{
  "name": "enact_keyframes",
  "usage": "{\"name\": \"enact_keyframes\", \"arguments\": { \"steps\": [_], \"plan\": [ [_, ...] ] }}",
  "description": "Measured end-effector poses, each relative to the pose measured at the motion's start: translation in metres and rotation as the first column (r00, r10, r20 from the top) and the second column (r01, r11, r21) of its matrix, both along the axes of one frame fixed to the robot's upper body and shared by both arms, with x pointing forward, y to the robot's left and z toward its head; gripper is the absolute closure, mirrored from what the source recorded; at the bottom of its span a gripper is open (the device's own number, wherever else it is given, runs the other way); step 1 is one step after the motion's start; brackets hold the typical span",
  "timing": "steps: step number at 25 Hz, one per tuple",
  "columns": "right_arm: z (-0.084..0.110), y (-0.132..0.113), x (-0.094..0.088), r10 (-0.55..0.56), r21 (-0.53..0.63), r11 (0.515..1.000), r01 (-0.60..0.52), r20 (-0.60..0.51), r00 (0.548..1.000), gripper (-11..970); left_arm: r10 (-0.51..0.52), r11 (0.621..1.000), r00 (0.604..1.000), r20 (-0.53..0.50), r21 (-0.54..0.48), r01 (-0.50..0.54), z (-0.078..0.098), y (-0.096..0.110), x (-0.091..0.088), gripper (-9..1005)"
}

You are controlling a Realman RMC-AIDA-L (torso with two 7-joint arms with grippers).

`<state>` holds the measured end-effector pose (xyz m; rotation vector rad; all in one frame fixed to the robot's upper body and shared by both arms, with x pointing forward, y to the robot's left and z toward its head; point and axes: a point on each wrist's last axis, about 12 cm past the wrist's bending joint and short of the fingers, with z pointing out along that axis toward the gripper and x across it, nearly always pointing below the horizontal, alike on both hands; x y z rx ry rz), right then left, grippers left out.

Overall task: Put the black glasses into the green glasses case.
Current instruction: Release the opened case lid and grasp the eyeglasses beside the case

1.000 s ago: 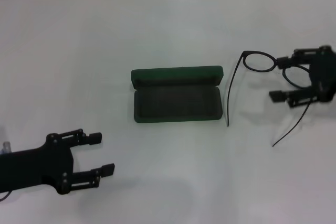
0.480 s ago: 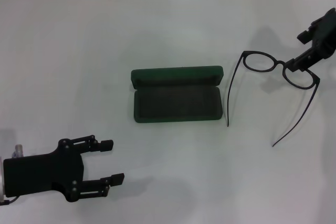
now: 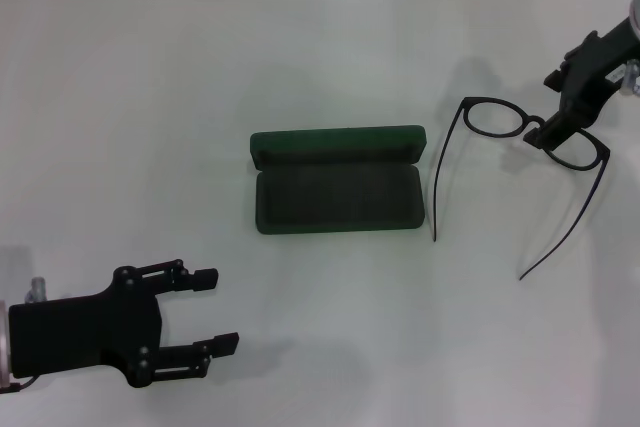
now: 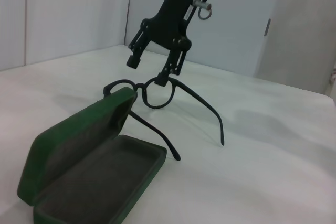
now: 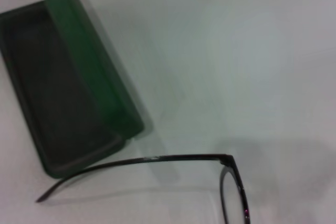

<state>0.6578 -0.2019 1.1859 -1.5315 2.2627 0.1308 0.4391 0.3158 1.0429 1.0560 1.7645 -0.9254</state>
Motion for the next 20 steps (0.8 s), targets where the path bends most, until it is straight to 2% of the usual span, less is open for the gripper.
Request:
{"name": "enact_keyframes", "arguments": {
  "steps": [7,20],
  "plan": [
    [-0.022,-0.001,0.002,-0.042,0.003,0.999,0.042,-0.009,0.999,114,-0.009,1.000,1.000,-0.003,-0.001,0.009,-0.001,-0.002,0.000,230],
    [-0.024,0.007,0.006,-0.051,0.024,0.998,0.051,0.014,0.999,119,-0.023,1.000,1.000,-0.014,-0.019,0.023,-0.002,-0.007,0.003,231]
  ]
}}
